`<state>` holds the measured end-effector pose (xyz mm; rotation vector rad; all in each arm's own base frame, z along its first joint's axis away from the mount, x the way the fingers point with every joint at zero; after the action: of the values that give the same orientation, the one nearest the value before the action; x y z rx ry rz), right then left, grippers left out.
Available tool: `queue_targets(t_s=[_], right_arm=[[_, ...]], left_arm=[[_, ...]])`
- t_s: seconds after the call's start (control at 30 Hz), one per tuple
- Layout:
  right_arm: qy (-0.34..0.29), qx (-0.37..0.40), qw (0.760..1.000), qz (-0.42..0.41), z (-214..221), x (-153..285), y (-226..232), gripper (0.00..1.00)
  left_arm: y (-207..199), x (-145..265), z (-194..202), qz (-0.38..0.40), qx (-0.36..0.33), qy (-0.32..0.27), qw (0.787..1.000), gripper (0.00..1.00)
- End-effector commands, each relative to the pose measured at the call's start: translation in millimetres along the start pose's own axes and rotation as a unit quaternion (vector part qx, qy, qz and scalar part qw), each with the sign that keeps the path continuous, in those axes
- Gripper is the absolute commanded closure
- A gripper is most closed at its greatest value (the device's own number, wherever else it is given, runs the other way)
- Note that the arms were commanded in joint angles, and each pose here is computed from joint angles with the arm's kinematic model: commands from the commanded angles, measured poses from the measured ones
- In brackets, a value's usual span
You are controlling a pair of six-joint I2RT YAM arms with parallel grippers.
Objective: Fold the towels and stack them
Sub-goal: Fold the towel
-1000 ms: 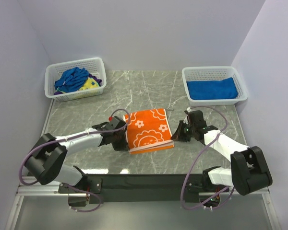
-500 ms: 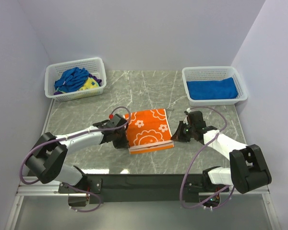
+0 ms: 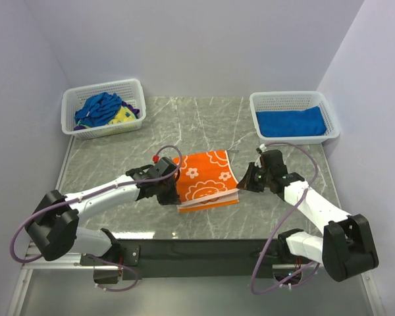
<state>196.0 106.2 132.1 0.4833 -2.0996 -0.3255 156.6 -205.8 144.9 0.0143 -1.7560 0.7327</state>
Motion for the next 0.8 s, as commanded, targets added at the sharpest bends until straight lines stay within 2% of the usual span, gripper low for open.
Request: queue_targets(t_s=[0.0,0.43,0.77], right_arm=[[-0.014,0.009,1.000,0.007,-4.7,9.0,1.0,1.00],[0.031,-0.021,0.999,0.013,31.8,-16.0,-16.3,1.00],[0.035,-0.023,0.999,0.008,34.4,-14.7,-15.3,0.99]], left_arm=[[1.3,6.9,4.9,-0.004,0.007,-0.005,1.000,0.99],[26.4,-34.1,12.8,-0.070,-0.008,0.021,0.997,0.99],[32.3,-38.7,13.5,-0.087,-0.007,0.022,0.996,0.99]])
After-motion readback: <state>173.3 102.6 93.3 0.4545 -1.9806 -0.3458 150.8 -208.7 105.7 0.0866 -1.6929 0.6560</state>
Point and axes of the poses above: each gripper's point midway between its finger pads, its own x axis back along the fingers, its own y axis along the line the jaws close on, z = x × y, the point moved 9 cm from there along x, back along the fingers, and after that the axes turned 15 degrees about x, right-handed, at the moved point
